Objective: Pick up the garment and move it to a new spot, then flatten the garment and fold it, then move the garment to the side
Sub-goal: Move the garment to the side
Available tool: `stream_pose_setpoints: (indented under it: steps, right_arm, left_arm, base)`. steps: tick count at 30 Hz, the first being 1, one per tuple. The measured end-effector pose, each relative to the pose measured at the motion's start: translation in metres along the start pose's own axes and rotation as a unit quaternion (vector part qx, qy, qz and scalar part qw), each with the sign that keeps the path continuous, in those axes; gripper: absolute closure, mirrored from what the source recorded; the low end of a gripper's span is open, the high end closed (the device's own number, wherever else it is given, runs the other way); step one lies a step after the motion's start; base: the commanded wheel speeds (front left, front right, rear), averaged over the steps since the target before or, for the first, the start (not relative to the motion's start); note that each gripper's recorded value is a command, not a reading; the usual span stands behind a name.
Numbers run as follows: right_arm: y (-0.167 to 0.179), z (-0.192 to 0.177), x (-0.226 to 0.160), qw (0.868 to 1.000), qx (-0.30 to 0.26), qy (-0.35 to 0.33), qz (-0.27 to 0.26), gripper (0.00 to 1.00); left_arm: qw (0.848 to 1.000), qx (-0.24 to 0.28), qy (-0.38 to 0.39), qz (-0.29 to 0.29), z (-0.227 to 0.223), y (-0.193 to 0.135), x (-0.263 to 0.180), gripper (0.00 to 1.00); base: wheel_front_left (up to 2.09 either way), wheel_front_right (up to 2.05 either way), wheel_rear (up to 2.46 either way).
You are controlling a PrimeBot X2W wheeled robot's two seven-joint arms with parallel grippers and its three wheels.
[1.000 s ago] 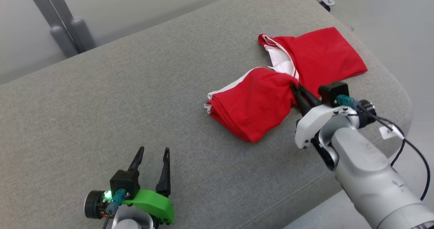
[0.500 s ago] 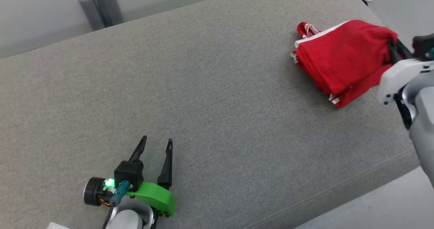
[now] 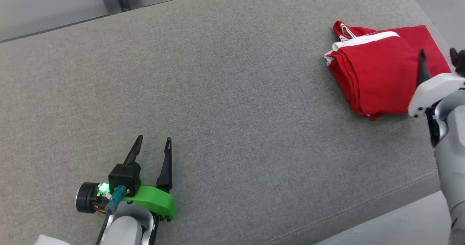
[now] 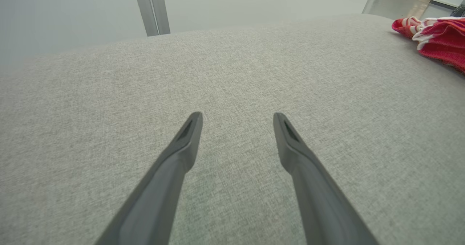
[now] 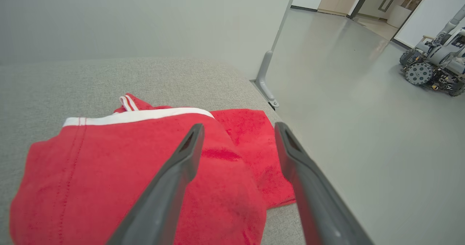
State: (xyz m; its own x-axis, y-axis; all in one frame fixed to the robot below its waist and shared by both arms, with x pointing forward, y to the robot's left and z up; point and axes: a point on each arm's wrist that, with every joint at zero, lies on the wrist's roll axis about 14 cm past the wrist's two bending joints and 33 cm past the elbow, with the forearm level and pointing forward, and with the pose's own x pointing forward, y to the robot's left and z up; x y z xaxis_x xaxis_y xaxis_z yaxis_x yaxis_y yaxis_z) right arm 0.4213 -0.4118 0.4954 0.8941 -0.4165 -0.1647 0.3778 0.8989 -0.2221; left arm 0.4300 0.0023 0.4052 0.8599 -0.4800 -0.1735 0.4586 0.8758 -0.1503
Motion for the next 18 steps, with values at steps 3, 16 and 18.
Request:
stream_pose_setpoints:
  steps: [3,16,18]
  right_arm:
    - [0.023,0.014,-0.002,0.999,0.025,-0.033,0.013,0.0]
    - [0.11,0.037,-0.03,0.985,0.083,-0.098,0.111,0.0]
    - [0.12,0.035,-0.037,0.983,0.09,-0.098,0.124,0.0]
  left_arm:
    - [1.0,-0.003,-0.008,0.01,0.006,0.005,0.001,0.0]
    - [0.997,-0.007,-0.033,0.065,0.025,0.032,-0.016,0.0]
    - [0.996,-0.009,-0.035,0.076,0.026,0.036,-0.022,0.0]
  base:
    - [0.0,0.0,0.0]
    - [0.0,0.0,0.0]
    - [0.0,0.0,0.0]
